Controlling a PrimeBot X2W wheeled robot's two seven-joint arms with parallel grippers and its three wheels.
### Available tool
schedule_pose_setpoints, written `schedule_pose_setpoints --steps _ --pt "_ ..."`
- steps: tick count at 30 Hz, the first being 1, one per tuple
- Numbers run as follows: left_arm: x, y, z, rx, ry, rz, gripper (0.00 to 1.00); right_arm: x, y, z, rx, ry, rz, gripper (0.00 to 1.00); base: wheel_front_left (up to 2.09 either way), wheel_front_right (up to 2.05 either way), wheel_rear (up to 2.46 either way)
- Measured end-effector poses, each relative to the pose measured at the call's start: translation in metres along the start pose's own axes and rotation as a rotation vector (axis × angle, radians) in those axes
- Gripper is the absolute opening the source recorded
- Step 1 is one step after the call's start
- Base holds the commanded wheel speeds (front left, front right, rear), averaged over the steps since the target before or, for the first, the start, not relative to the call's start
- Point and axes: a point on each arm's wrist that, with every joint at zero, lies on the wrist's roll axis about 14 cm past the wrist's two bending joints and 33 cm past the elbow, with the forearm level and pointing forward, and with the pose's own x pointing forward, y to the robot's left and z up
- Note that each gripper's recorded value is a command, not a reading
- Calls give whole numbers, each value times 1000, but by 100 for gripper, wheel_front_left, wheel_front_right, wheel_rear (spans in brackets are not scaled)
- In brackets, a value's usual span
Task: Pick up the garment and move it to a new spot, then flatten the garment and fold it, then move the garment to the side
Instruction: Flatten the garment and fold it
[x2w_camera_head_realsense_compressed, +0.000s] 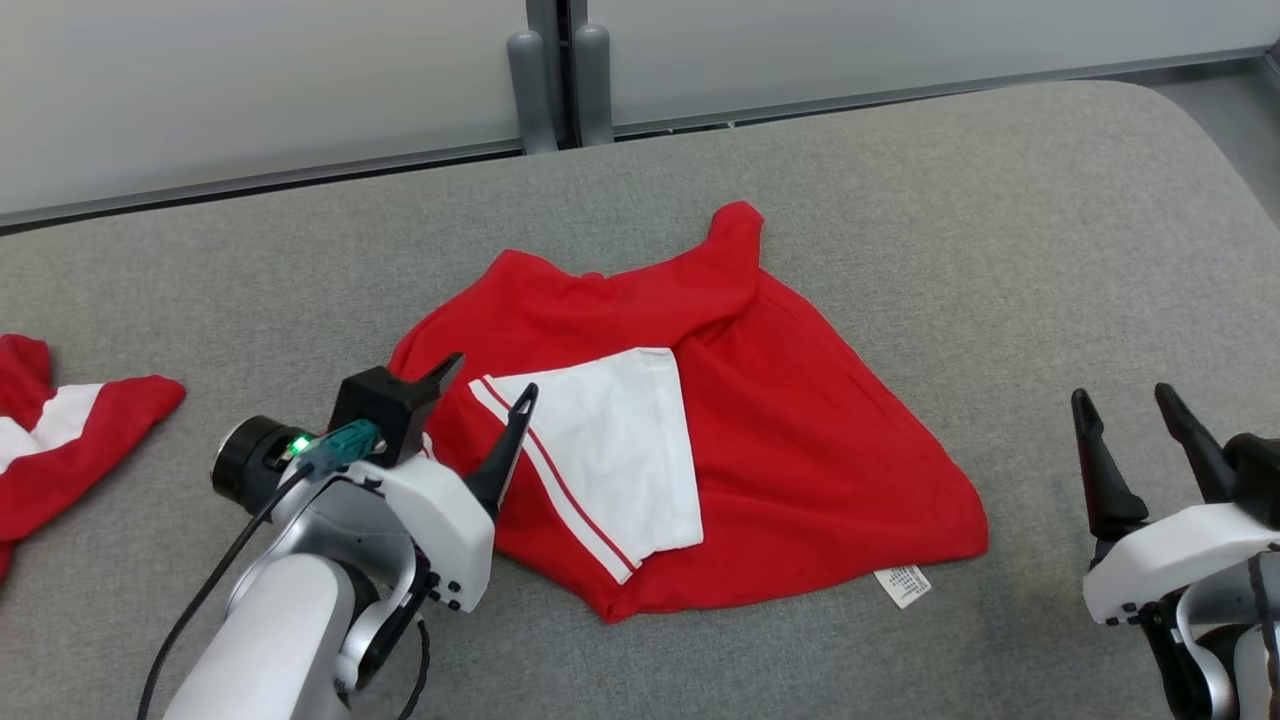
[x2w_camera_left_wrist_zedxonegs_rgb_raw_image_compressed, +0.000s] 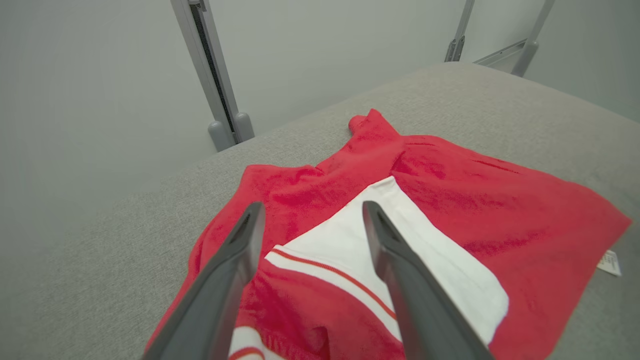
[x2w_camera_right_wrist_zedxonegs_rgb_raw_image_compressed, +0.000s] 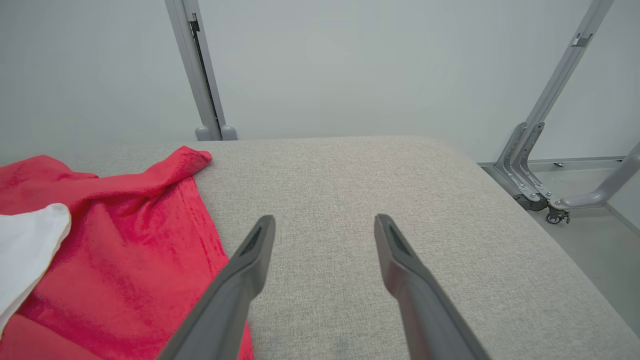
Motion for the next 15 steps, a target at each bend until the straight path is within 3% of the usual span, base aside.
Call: schedule_pose_setpoints --steps 5,15 --pt "28 -16 -25 41 159 -95 100 5 -9 6 37 -58 -36 100 0 0 0" --pt "80 -51 -50 132 308 -252 100 10 -18 -13 59 -26 -72 100 0 0 0"
